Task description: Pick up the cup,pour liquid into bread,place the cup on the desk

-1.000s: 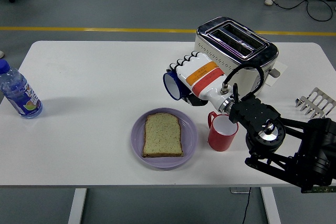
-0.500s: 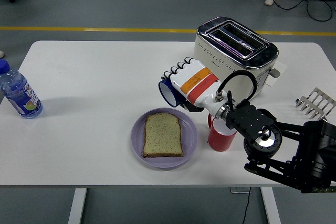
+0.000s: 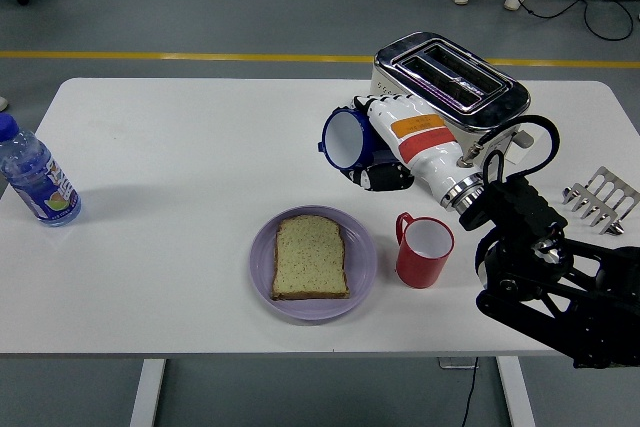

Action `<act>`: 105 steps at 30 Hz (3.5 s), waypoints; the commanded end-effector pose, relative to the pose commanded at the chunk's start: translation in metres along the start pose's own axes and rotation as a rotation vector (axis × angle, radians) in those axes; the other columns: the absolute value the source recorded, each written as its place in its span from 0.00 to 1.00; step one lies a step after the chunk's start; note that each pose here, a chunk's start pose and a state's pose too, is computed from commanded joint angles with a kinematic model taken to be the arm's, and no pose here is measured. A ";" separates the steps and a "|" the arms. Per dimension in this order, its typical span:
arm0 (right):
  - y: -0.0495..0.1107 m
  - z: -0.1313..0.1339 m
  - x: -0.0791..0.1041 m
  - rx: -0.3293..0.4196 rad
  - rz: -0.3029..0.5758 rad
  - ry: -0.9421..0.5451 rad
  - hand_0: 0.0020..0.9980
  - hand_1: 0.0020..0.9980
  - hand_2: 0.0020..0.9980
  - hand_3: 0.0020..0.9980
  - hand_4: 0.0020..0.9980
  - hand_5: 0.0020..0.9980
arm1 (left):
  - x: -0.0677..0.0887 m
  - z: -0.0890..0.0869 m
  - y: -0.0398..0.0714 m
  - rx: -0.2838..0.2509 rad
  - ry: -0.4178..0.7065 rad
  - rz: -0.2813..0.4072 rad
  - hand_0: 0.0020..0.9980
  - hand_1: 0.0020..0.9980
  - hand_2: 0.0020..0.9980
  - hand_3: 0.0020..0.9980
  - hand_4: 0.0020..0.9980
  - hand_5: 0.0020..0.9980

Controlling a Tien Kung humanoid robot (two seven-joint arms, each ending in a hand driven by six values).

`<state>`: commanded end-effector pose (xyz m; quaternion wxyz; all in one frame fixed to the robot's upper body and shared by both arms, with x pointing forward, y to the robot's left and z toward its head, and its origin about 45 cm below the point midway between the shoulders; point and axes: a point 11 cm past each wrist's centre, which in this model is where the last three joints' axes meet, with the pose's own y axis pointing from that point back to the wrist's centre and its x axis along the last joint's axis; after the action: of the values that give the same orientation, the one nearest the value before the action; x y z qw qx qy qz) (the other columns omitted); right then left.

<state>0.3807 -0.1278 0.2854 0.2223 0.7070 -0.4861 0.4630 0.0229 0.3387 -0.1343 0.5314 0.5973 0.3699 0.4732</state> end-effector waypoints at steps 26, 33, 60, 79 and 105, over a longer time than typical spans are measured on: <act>0.074 0.099 0.032 -0.226 0.199 -0.631 0.53 0.45 0.56 0.54 0.70 0.00 | -0.002 -0.002 0.000 0.002 -0.013 -0.003 0.64 0.65 0.66 0.56 0.32 0.84; 0.110 0.135 0.020 -0.309 0.329 -0.651 0.53 0.46 0.56 0.55 0.69 0.00 | -0.002 -0.004 0.000 0.006 -0.018 -0.002 0.64 0.65 0.66 0.56 0.32 0.83; 0.167 0.176 -0.046 -0.414 0.580 -0.702 0.57 0.47 0.56 0.56 0.68 0.00 | -0.001 -0.001 0.000 0.001 -0.031 -0.001 0.64 0.65 0.66 0.56 0.32 0.84; 0.168 0.198 -0.095 -0.512 0.498 -0.690 0.57 0.48 0.57 0.76 0.74 0.01 | 0.001 0.003 0.000 -0.006 -0.024 0.002 0.64 0.65 0.66 0.56 0.32 0.84; 0.175 0.201 -0.116 -0.570 0.432 -0.676 0.68 0.54 0.67 0.91 0.92 0.17 | -0.002 -0.002 0.000 0.003 -0.029 -0.003 0.63 0.65 0.66 0.56 0.32 0.84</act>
<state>0.3014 -0.3001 0.0655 0.1354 0.6117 -0.7740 0.0919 0.0205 0.3374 -0.1348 0.5366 0.6042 0.3638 0.4633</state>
